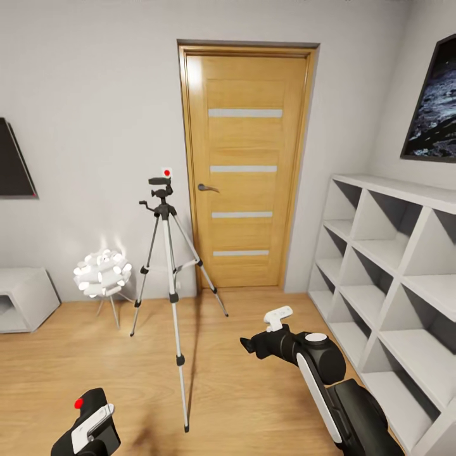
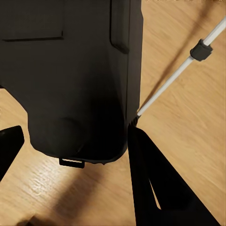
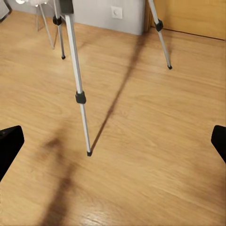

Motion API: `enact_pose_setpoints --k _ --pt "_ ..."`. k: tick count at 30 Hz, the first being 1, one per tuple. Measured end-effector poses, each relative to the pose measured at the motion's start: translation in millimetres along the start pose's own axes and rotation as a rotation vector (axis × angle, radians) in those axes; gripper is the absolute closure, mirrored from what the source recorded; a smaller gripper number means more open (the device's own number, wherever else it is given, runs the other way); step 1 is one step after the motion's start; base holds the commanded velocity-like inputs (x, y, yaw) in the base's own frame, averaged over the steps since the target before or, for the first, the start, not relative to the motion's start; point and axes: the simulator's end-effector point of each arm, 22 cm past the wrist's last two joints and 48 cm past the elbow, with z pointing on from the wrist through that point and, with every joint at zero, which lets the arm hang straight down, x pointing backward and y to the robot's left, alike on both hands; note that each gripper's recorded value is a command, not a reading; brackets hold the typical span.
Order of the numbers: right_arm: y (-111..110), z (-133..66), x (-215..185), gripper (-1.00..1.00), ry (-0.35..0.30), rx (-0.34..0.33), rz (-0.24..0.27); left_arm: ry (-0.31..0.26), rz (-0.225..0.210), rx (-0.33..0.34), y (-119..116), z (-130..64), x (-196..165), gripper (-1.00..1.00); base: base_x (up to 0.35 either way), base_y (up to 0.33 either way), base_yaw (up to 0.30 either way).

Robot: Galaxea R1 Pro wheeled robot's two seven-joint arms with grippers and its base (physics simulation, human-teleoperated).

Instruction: Attach the digital camera to the camera tripod in the bedroom.

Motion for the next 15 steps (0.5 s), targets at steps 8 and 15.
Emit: enact_pose_setpoints --k 8,15 --pt "1.6 -6.4 -9.7 -1.00 -0.002 0.000 0.001 0.000 0.004 0.000 -1.9 -8.3 -6.4 1.00 0.000 0.000 0.000" --pt "1.1 -6.5 -11.2 -1.00 -0.004 0.001 0.000 0.000 0.002 0.004 -3.2 -8.5 -6.7 1.00 0.002 -0.001 0.000"
